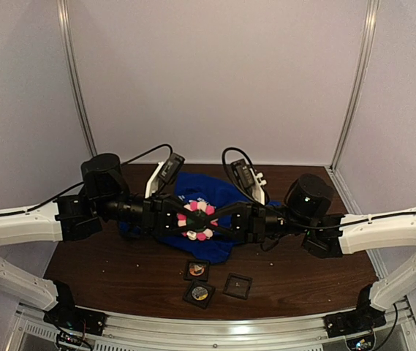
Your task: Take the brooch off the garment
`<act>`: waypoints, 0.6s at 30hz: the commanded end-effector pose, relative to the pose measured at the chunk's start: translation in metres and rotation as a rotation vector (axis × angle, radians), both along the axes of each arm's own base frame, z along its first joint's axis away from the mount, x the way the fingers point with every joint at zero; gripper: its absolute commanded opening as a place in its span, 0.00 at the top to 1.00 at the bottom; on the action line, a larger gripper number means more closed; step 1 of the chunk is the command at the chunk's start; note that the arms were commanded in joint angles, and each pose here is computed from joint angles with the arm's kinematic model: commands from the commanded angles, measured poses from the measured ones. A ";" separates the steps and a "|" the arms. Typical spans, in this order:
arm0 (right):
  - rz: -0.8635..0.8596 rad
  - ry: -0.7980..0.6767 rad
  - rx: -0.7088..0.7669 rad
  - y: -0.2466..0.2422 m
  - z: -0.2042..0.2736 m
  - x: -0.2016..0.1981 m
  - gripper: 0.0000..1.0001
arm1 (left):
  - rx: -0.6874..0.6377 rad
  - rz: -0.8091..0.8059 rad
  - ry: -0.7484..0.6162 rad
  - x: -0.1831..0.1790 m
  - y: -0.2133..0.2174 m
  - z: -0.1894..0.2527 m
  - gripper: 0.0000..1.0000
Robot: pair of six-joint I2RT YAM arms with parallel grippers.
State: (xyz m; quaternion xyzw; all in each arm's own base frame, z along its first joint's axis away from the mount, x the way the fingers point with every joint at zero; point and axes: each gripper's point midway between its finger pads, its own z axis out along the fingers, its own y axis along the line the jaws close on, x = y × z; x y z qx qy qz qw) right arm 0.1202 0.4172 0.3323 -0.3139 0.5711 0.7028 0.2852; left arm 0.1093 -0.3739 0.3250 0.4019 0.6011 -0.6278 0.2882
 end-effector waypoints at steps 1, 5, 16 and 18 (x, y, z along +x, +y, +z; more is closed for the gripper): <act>-0.044 0.064 -0.066 0.017 -0.018 0.012 1.00 | -0.027 -0.138 -0.049 -0.024 -0.013 0.007 0.79; -0.042 0.067 -0.071 0.018 -0.019 0.012 1.00 | -0.022 -0.158 -0.046 -0.026 -0.014 0.007 0.79; -0.036 0.066 -0.073 0.019 -0.018 0.012 1.00 | 0.004 -0.184 -0.032 -0.028 -0.016 0.001 0.79; -0.036 0.067 -0.076 0.019 -0.019 0.012 1.00 | 0.008 -0.186 -0.028 -0.028 -0.016 -0.001 0.80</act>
